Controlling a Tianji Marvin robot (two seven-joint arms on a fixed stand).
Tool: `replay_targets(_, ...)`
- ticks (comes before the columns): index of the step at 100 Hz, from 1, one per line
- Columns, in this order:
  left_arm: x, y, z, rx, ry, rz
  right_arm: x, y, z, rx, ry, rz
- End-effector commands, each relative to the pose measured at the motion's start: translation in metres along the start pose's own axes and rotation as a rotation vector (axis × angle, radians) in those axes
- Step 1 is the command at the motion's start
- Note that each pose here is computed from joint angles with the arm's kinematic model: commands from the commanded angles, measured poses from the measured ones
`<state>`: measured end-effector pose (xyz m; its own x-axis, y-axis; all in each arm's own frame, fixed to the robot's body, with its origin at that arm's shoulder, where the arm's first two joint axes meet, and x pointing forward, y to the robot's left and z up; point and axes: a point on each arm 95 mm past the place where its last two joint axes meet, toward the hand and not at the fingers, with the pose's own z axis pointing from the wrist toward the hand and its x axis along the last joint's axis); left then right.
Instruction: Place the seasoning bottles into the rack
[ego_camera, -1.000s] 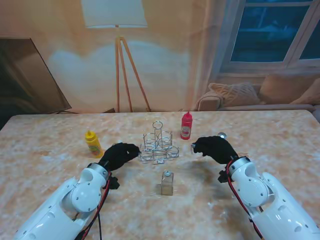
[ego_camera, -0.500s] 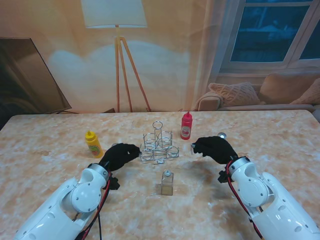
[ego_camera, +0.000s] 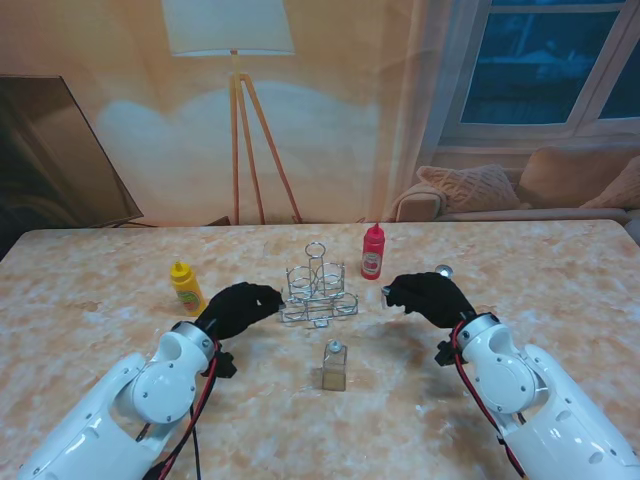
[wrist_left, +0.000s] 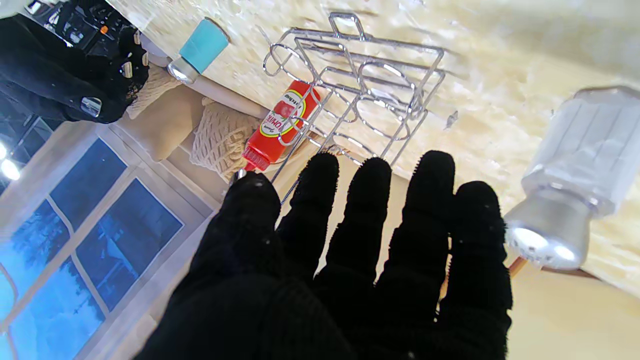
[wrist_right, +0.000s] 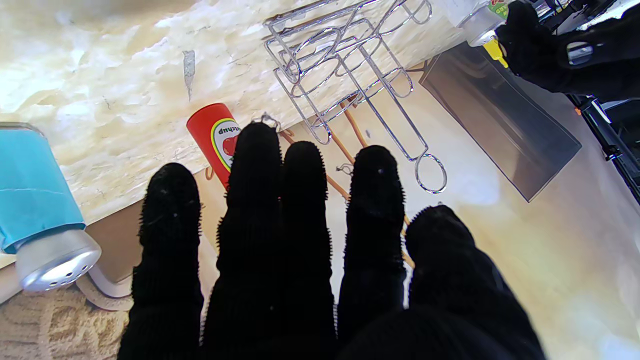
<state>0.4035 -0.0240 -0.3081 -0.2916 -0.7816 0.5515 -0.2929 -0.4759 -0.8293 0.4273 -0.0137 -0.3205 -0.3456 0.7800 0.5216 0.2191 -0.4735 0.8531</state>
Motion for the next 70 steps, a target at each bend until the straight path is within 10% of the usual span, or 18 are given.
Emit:
replay_targets(1, 0.001, -0.007, -0.004, 0.001, 0.018, 0.026, 0.002, -0.006, -0.002, 0.017, 0.002, 0.009)
replay_targets(70, 0.001, -0.059, -0.012, 0.101, 0.183, 0.267, 0.001, -0.005, 0.000, 0.021, -0.007, 0.007)
